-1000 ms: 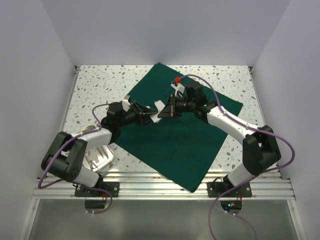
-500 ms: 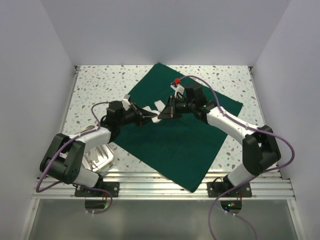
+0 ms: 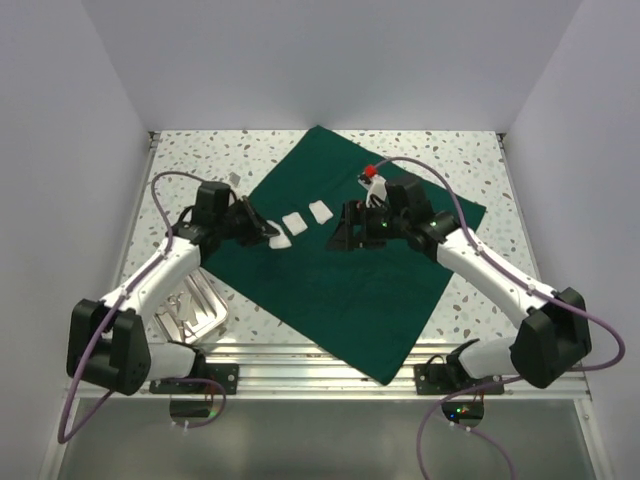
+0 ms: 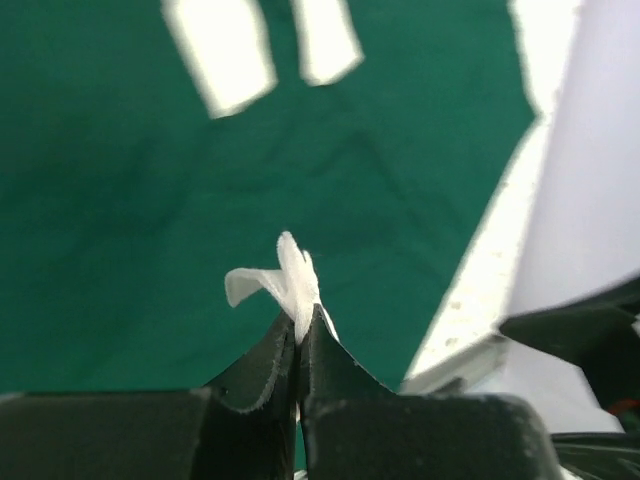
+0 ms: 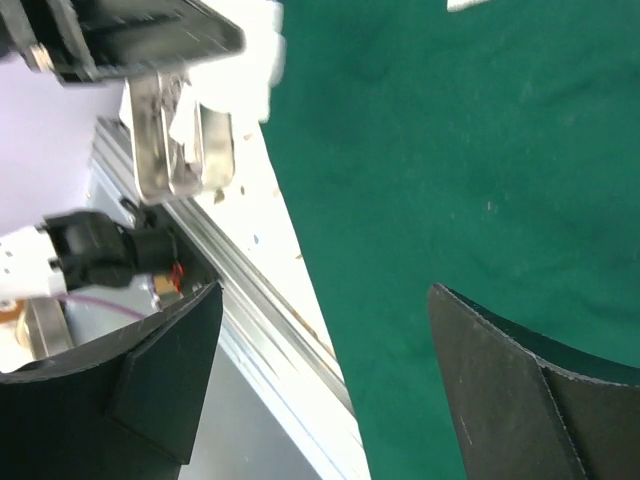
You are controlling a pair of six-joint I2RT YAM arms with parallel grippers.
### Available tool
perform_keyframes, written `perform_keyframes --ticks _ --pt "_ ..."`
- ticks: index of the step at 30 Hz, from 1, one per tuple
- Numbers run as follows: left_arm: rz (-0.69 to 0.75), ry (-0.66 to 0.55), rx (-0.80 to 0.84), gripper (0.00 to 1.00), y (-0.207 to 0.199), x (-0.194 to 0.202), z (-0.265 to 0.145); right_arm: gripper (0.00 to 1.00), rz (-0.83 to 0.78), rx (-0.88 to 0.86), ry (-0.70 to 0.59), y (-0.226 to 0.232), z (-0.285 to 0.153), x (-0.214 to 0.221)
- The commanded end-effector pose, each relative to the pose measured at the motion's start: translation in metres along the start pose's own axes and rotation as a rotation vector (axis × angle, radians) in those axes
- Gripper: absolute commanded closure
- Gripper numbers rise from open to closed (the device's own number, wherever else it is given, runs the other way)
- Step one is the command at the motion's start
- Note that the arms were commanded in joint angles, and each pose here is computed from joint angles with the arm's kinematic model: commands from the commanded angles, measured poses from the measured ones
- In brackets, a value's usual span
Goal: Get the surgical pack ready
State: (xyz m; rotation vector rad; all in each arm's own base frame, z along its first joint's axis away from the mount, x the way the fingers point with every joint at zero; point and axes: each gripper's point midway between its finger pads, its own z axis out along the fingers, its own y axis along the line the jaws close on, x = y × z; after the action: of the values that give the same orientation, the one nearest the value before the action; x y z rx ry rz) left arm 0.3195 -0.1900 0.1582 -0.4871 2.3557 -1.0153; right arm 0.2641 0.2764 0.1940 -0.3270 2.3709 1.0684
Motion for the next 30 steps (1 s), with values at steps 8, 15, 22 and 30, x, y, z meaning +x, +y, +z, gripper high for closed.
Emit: perform_keyframes --ticks 8,15,22,30 --pt "0.071 -0.201 -0.597 1.0 0.114 -0.006 -0.124 0.11 -0.06 -0.06 0.085 0.003 -0.007 0.052" --pt "-0.087 -0.094 -0.871 1.0 0.177 0.025 -0.148 0.1 -0.1 -0.123 0.096 0.017 -0.016 0.06" --pt "-0.116 -0.117 -0.93 1.0 0.206 0.013 -0.158 0.09 -0.136 -0.135 0.105 0.023 -0.017 0.066" --pt "-0.126 -0.082 -0.791 1.0 0.211 0.002 -0.137 0.09 -0.137 -0.118 0.11 0.019 -0.015 0.068"
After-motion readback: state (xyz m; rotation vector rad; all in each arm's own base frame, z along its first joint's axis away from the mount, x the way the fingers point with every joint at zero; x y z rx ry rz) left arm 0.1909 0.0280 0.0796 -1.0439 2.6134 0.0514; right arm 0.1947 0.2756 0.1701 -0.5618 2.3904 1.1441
